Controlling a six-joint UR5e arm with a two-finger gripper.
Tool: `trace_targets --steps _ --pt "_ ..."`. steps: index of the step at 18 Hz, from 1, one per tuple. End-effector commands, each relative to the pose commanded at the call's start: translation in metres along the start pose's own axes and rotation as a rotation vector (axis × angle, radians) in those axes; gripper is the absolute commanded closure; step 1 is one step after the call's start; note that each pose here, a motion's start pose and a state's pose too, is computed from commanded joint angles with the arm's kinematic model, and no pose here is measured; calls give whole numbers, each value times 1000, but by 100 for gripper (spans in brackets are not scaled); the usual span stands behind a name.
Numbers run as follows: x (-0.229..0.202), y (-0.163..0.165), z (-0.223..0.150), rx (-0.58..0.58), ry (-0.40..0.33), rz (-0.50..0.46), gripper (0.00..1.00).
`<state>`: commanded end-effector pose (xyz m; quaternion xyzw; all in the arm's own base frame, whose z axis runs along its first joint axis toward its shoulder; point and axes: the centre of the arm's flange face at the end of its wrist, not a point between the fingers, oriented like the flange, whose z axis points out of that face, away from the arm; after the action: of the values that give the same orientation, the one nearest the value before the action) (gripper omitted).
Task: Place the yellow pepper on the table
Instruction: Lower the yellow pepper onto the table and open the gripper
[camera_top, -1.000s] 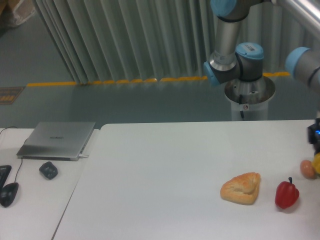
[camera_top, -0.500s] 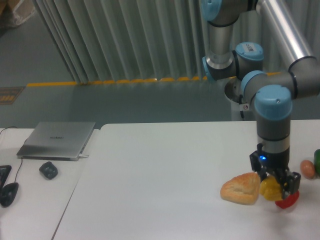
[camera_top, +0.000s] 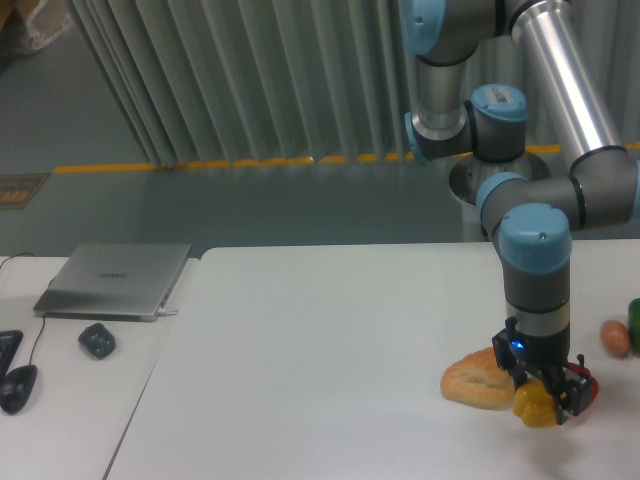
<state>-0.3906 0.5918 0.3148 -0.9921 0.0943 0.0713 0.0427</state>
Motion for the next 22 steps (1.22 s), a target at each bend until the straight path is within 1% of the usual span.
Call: trace_targets --steps 2,5,6,7,9,10,12,15,17,18,22 --pt "0 1 0 -8 -4 0 49" --pt "0 2 1 -25 -14 0 49" --pt "0 3 -1 -26 -18 0 46" --pt "1 4 0 -30 -18 0 39" --pt "5 7 0 -36 -14 3 5" --pt "5 7 1 -51 -23 2 4" --pt "5 9 3 -71 -31 1 4" --pt "10 5 2 -72 -33 10 4" --pt "10 5 0 -71 -34 8 0" --pt "13 7 2 -73 -28 10 0" --pt "16 12 -11 -66 -37 14 0"
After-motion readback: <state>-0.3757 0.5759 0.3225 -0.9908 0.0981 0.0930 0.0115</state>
